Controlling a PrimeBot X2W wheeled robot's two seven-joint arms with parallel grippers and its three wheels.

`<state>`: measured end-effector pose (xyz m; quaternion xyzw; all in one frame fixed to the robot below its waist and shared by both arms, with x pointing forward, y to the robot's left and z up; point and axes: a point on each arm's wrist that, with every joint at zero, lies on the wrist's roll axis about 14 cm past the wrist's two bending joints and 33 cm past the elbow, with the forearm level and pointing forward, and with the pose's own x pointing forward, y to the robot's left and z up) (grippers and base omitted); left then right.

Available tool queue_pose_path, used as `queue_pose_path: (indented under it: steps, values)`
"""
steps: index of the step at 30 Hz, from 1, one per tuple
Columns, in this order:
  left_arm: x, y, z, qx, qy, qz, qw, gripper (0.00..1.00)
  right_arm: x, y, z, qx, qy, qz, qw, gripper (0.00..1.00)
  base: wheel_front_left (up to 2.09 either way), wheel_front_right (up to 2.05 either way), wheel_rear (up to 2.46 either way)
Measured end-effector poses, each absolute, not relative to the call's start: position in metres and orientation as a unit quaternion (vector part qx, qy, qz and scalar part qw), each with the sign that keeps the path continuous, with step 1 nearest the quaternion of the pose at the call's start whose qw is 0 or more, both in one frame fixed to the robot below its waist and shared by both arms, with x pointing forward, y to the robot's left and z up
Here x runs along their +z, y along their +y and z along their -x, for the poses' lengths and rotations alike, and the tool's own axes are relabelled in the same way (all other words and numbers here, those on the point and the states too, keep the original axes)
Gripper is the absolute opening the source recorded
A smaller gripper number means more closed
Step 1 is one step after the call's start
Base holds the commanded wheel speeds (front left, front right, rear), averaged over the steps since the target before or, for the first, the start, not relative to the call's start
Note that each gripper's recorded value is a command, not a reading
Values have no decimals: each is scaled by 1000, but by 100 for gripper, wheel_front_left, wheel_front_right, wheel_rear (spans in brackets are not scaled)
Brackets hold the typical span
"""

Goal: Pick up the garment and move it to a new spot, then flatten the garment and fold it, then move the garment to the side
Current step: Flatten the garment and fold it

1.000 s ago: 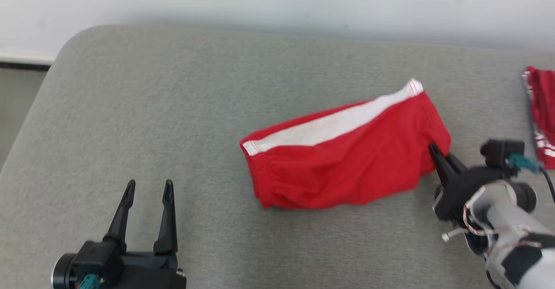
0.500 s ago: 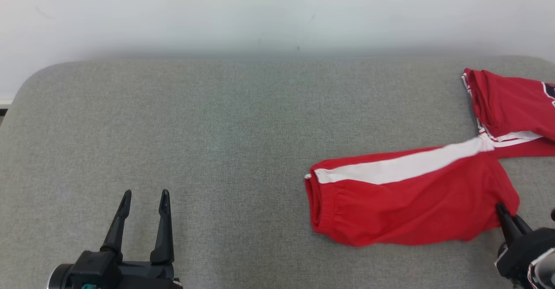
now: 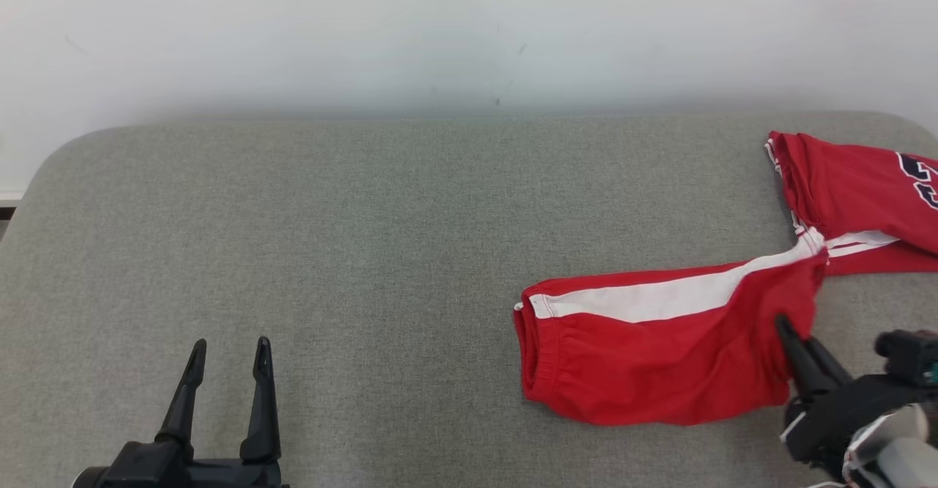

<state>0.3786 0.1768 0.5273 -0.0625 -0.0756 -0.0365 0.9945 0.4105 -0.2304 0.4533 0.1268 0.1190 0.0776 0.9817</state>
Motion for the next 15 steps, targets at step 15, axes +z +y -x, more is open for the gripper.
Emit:
queue_pose_path:
  steps: [15]
  values:
    - [530, 187, -373, -22, -80, 59, 995, 100, 475, -91, -391, 264, 109, -116, 951, 0, 0, 0, 0]
